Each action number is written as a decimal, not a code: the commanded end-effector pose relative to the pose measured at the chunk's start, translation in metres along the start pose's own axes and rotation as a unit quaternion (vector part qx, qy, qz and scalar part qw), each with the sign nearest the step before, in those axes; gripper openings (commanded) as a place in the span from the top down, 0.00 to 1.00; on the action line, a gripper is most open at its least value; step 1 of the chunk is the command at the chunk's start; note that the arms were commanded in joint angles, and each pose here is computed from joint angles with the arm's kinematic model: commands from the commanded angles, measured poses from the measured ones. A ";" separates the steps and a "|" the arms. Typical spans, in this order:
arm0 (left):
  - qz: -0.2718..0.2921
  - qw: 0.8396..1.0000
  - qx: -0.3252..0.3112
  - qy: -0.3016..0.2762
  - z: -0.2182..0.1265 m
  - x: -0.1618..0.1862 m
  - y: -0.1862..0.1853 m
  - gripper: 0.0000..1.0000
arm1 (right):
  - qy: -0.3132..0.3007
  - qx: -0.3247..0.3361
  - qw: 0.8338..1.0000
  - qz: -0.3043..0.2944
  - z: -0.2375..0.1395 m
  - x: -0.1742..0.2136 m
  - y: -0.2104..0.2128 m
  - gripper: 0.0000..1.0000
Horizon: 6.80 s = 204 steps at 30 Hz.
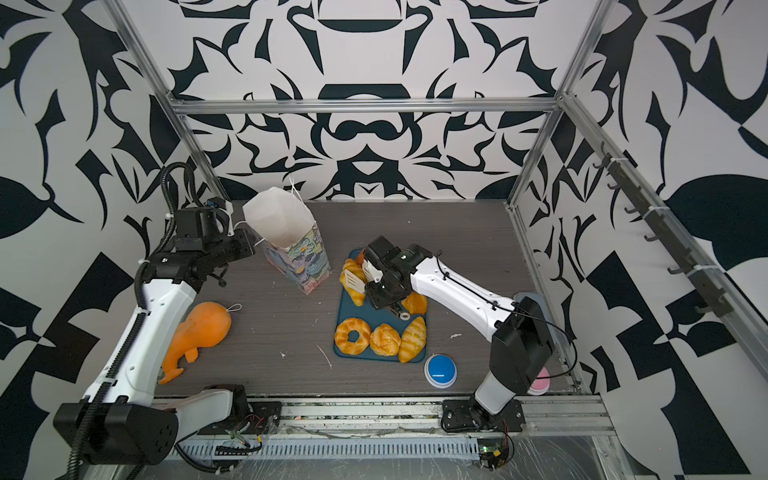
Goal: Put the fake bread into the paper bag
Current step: 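Lift the pinched croissant with the tongs over the paper bag, then lower the croissant into the bag and open the tongs with the right gripper, then swing the empty tongs back over the bread tray with the right gripper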
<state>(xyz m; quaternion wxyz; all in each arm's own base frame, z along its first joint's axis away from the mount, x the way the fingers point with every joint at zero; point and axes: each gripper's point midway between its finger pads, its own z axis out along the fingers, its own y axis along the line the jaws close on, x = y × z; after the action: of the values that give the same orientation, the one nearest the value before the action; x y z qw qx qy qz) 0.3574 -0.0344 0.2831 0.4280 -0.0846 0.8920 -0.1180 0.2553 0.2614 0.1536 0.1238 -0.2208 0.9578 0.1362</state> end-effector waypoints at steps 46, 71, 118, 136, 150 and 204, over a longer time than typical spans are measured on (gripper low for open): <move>-0.003 1.000 0.001 0.008 0.002 0.005 0.002 0.83 | -0.274 -0.138 0.950 -0.059 -0.159 -0.123 0.062 0.57; -0.003 1.000 -0.004 0.010 0.002 0.006 0.003 0.83 | -0.296 -0.200 0.927 -0.113 -0.175 -0.170 0.119 0.57; -0.002 1.000 -0.004 0.000 -0.005 0.004 0.004 0.82 | -0.230 -0.162 0.954 -0.107 -0.120 -0.180 0.133 0.54; -0.003 1.000 0.000 0.001 -0.004 0.004 0.003 0.82 | -0.228 -0.166 0.954 -0.102 -0.121 -0.177 0.133 0.47; -0.004 1.000 0.001 0.001 -0.004 0.004 0.003 0.83 | -0.235 -0.165 0.952 -0.104 -0.128 -0.177 0.133 0.45; 0.001 0.999 0.026 -0.022 -0.013 -0.015 -0.008 0.95 | -0.189 -0.085 0.978 -0.001 -0.075 0.038 0.023 0.48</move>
<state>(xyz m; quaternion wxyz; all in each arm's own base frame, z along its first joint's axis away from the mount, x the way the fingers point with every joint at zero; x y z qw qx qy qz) 0.3590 -0.0339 0.2868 0.4298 -0.0818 0.8905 -0.1248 0.1936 0.2392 0.2023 0.2484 -0.2183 0.9135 0.2369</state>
